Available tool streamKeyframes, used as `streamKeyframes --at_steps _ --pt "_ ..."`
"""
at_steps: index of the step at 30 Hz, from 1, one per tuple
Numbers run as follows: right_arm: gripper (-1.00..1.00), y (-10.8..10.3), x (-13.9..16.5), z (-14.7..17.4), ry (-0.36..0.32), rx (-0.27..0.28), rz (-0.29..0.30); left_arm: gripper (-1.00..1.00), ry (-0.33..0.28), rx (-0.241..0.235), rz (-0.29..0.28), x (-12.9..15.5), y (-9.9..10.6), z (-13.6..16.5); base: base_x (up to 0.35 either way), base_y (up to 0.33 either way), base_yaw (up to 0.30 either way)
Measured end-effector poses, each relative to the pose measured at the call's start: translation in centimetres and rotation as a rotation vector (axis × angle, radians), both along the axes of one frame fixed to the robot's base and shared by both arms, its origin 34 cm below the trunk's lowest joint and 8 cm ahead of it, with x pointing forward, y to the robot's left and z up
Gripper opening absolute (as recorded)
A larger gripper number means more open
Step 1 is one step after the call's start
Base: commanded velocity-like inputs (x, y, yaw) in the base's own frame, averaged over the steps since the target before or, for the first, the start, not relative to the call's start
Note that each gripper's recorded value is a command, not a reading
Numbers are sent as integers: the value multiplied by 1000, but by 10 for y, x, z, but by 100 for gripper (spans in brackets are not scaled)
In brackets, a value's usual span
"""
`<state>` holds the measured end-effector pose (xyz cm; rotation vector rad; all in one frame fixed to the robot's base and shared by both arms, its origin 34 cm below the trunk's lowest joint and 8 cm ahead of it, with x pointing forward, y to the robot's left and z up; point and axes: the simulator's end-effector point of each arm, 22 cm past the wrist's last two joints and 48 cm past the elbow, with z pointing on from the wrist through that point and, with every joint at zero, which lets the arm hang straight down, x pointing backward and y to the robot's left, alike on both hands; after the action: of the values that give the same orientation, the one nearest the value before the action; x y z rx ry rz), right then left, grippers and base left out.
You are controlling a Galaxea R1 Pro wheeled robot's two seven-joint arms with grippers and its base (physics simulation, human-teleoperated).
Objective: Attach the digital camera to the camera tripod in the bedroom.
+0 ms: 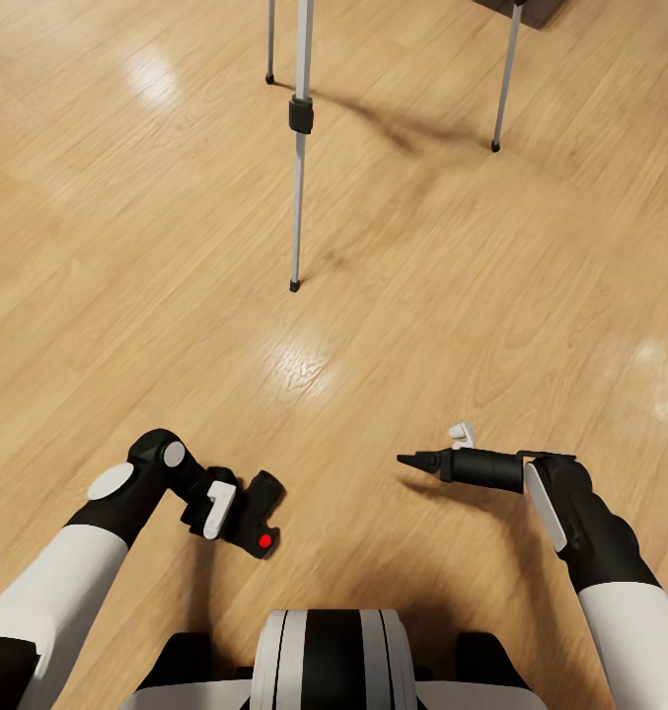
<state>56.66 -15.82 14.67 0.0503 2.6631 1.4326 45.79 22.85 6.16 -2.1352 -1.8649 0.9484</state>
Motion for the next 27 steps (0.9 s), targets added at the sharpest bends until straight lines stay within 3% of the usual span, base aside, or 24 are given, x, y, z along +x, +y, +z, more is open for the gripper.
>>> streamKeyframes --at_steps 3,4,5,6,7,10,14,27 --pt "100 0 0 0 0 0 0 -100 -1 -14 25 3 -5 2 0 0 0" --pt "100 0 0 -1 0 -3 1 -100 112 32 416 32 -16 28 0 0 0" --pt "100 0 0 -1 0 -3 1 -100 61 -66 608 91 -47 66 0 0 0" --pt "100 0 0 0 0 -3 1 -100 -70 -275 658 151 -83 131 0 0 0" --pt "100 0 0 0 0 -3 0 -100 -115 -300 663 166 -87 151 0 0 0" --pt "100 0 0 -1 0 -3 0 -100 -49 -274 715 162 -83 157 0 0 0" --pt "100 0 0 -1 0 -3 0 -100 -35 -272 730 163 -82 164 0 0 0" --pt "100 -1 0 -1 1 -5 0 -100 2 -390 755 166 -100 194 0 0 0"
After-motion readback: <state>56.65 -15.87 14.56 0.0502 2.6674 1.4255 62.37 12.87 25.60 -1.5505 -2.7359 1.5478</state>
